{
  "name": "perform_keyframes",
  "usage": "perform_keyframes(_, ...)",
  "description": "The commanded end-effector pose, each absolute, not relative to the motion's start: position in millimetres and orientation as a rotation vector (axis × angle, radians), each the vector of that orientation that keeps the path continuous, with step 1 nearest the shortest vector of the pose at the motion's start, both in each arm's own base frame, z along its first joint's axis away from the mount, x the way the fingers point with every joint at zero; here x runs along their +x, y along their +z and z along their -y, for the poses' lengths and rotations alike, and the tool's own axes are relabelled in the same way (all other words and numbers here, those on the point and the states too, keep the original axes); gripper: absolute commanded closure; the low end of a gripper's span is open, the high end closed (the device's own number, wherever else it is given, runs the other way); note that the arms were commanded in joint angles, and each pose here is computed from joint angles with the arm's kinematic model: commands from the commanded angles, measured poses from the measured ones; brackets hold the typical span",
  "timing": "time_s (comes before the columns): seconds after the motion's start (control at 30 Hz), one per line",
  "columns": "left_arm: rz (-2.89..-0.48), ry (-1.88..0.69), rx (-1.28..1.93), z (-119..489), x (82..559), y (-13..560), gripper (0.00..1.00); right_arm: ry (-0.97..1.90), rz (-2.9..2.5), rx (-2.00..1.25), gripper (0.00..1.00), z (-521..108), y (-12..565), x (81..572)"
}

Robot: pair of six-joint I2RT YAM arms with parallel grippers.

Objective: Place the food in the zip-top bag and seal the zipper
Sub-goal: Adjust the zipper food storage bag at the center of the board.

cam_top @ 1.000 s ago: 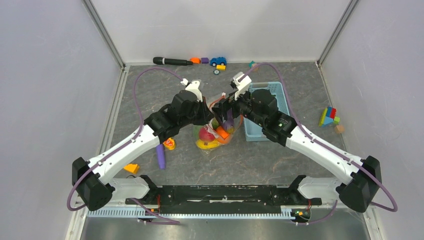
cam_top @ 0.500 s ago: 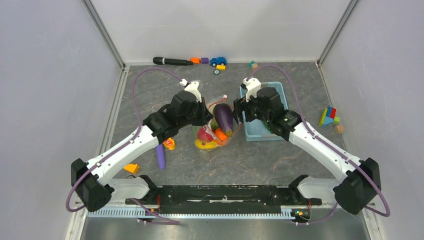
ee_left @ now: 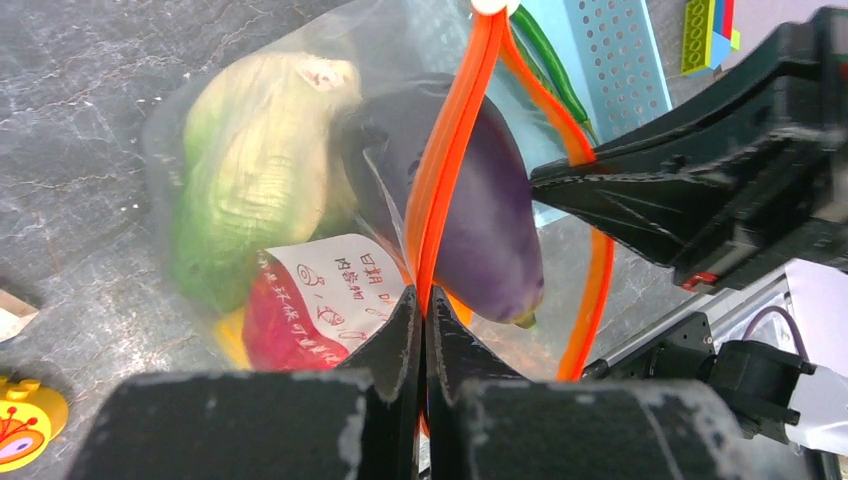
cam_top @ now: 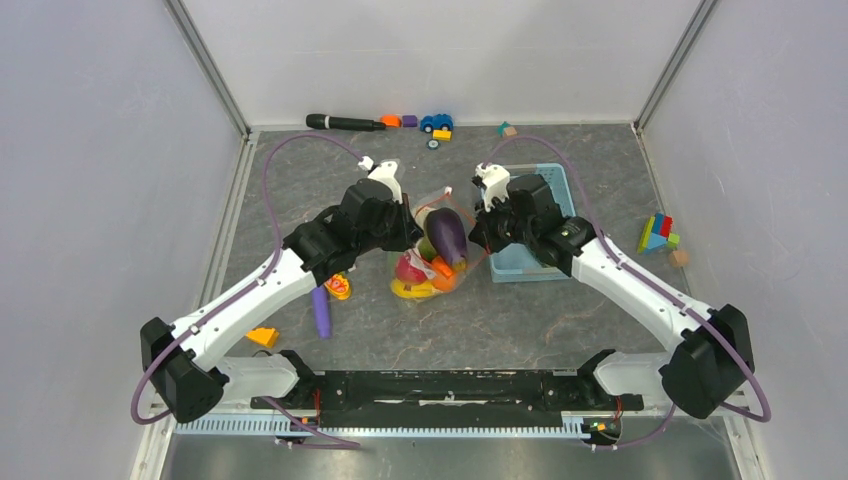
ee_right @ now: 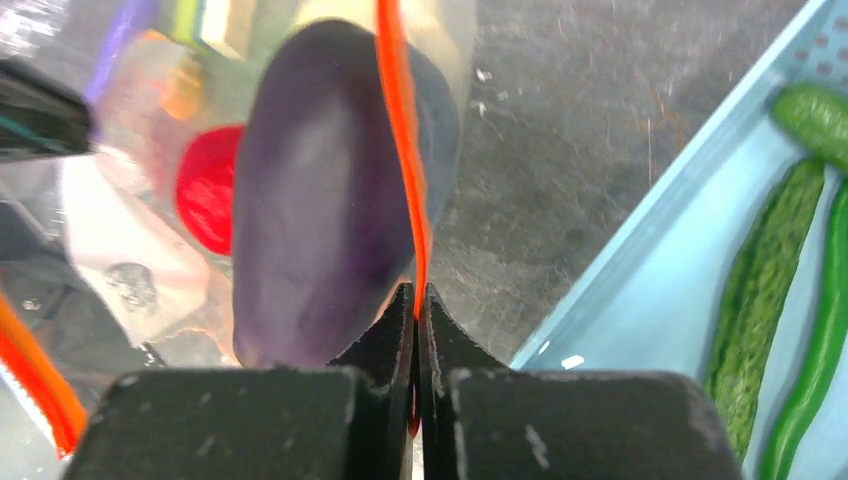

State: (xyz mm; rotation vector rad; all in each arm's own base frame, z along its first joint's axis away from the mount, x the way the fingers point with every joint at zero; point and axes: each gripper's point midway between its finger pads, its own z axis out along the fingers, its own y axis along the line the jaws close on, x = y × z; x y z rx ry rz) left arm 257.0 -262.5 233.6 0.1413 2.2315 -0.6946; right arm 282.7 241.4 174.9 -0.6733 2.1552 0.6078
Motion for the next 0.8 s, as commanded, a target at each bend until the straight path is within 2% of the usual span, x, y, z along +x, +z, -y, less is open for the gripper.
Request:
perform_keyframes(0.0,-2.196,-0.614,0.13,254,268,255,0.98,0.664,-1.929,-0.722,1.0,-256,256,294)
perform_keyframes(0.17,-2.21,-0.469,0.077,233,274,253,0.98,0.659,-1.892,-0.741,1.0,-257,274,294)
perform_keyframes(0.33,-2.226,-0.351,0.053,215,276,246,0.91,0.624,-1.91,-0.748,1.0,-254,269,299)
perform_keyframes(0.53,-2.257,-0.336,0.094,221,278,233,0.85,0.696,-1.901,-0.811,1.0,-267,260,294)
perform_keyframes(0.63,-2.251,-0.344,0.122,226,281,237,0.65,0.723,-1.873,-0.844,1.0,-271,261,292)
perform_keyframes(0.77,-2.184,-0.363,0.146,232,291,258,0.45,0.76,-1.845,-0.876,1.0,-277,264,288)
